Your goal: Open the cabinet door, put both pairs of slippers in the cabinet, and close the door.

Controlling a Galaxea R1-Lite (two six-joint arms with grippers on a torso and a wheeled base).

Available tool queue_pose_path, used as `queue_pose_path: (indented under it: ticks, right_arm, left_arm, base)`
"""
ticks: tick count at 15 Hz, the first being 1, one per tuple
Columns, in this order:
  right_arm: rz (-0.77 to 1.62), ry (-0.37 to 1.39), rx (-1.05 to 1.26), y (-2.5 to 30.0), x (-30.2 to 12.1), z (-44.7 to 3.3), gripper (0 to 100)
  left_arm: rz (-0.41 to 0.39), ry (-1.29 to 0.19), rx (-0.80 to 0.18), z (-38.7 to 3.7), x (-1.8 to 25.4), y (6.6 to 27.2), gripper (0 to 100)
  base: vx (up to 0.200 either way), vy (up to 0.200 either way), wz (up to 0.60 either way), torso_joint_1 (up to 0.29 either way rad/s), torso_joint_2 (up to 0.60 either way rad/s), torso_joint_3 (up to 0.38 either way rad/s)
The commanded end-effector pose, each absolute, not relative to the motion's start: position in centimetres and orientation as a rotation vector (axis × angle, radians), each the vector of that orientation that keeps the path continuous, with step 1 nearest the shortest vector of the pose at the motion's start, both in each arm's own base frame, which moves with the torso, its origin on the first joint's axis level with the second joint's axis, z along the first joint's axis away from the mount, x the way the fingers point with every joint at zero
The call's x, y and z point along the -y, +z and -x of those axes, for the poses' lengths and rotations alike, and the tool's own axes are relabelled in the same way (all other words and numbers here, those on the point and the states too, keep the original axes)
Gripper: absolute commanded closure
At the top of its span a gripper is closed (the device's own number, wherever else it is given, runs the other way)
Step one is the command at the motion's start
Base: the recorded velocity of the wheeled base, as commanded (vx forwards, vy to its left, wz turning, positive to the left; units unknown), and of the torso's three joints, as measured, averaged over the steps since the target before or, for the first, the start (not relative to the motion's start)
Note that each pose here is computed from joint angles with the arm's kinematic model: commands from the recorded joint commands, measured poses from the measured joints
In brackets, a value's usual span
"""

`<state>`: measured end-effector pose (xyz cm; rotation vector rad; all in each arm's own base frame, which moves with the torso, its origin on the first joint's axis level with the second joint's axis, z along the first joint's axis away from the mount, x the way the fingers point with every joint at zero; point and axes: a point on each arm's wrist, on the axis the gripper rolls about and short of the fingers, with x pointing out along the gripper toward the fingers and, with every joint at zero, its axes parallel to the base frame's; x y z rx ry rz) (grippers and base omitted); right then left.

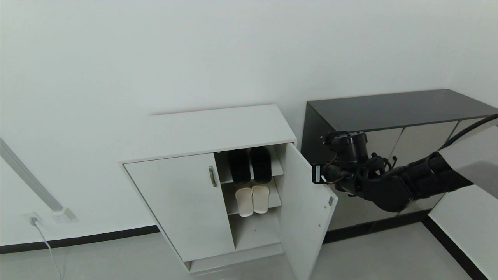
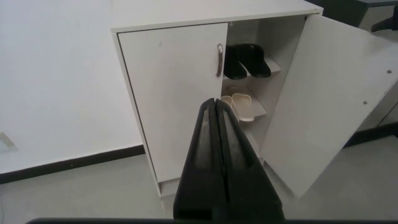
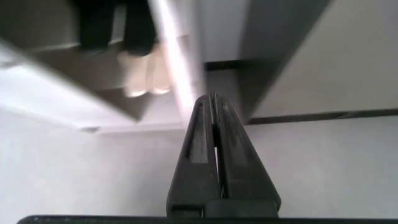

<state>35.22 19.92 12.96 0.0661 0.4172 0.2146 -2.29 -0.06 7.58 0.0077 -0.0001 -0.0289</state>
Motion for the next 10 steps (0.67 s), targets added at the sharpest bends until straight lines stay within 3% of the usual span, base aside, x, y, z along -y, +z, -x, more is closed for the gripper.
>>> queue_pose_path:
  ticks: [1,10]
  right_arm:
    - [-0.083,0.286,-0.393,15.0,-21.2,-31.9,100]
    - [-0.12,0.382,-0.294,15.2,-22.4,-29.4,100]
  left_arm:
    - [-0.008,-0.029,0.0,2.3,0.1,7.6,100]
    - [-0.006,-0.028,0.0,2.3,0.1,7.6,100]
  base:
    - [0.0,0.0,0.0,0.0,0.0,0.0]
    - [0.0,0.0,0.0,0.0,0.0,0.0]
